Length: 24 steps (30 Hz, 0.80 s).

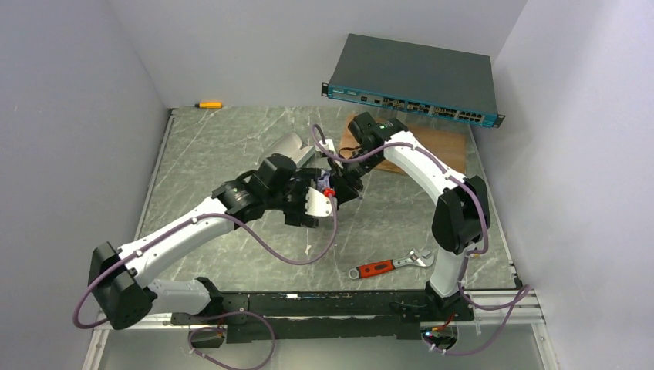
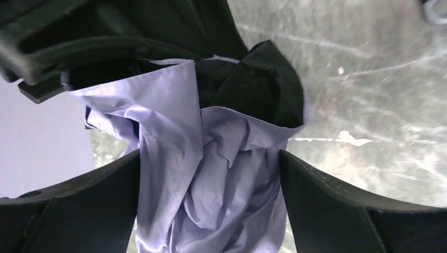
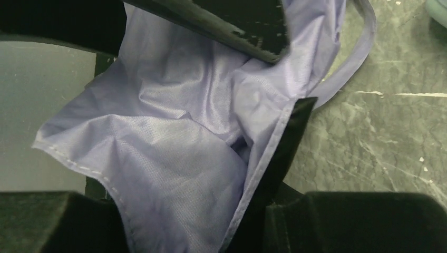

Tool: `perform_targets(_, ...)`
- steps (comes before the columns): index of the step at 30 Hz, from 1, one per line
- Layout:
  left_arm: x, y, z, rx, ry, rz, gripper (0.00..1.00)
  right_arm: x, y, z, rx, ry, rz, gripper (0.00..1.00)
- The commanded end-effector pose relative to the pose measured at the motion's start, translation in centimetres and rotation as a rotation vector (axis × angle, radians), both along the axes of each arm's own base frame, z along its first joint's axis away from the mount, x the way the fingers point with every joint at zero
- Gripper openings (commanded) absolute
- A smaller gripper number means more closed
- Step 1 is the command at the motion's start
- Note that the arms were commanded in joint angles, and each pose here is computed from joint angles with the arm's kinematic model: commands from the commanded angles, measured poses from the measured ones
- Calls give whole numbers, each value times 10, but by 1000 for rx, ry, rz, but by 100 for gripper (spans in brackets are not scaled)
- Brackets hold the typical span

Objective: Open the umbrella

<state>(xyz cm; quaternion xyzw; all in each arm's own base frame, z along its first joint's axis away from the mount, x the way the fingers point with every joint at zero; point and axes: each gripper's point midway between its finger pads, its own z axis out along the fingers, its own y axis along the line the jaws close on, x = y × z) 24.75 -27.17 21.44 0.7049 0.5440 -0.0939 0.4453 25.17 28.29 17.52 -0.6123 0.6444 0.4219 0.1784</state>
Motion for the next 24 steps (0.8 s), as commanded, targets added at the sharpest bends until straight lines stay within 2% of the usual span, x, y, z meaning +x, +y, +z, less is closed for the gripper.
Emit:
perform_targets(1,25,18,-5,104,-109,131,84,-3,4,32,90,-72,31,0)
perform_targets(3,24,24,-12,112,-105,157,60,-3,1,33,92,-73,16,1)
perform_targets(4,23,25,-14,105,-98,166,50,-2,0,33,94,-68,5,5)
perform_targets(6,16,29,-22,101,-61,162,24,-2,1,36,99,-68,-3,21)
perform_targets(8,12,33,-24,35,7,177,2,2,4,46,116,-64,-23,39)
perform_targets(10,13,39,-13,-102,62,221,0,11,4,59,144,-47,-75,59)
perform_targets(12,13,49,2,-244,118,239,0,28,-1,78,188,-17,-173,71)
perform_targets(13,18,54,13,-319,109,269,0,33,-3,89,219,3,-221,80)
perform_targets(15,20,58,32,-419,79,272,0,46,-12,108,281,38,-331,87)
perform_targets(18,19,57,54,-499,58,270,0,54,-24,134,381,87,-471,86)
perform_targets(21,17,51,70,-565,64,257,0,57,-26,144,444,115,-547,67)
perform_targets(24,10,44,80,-608,86,212,0,55,-24,147,480,137,-552,61)
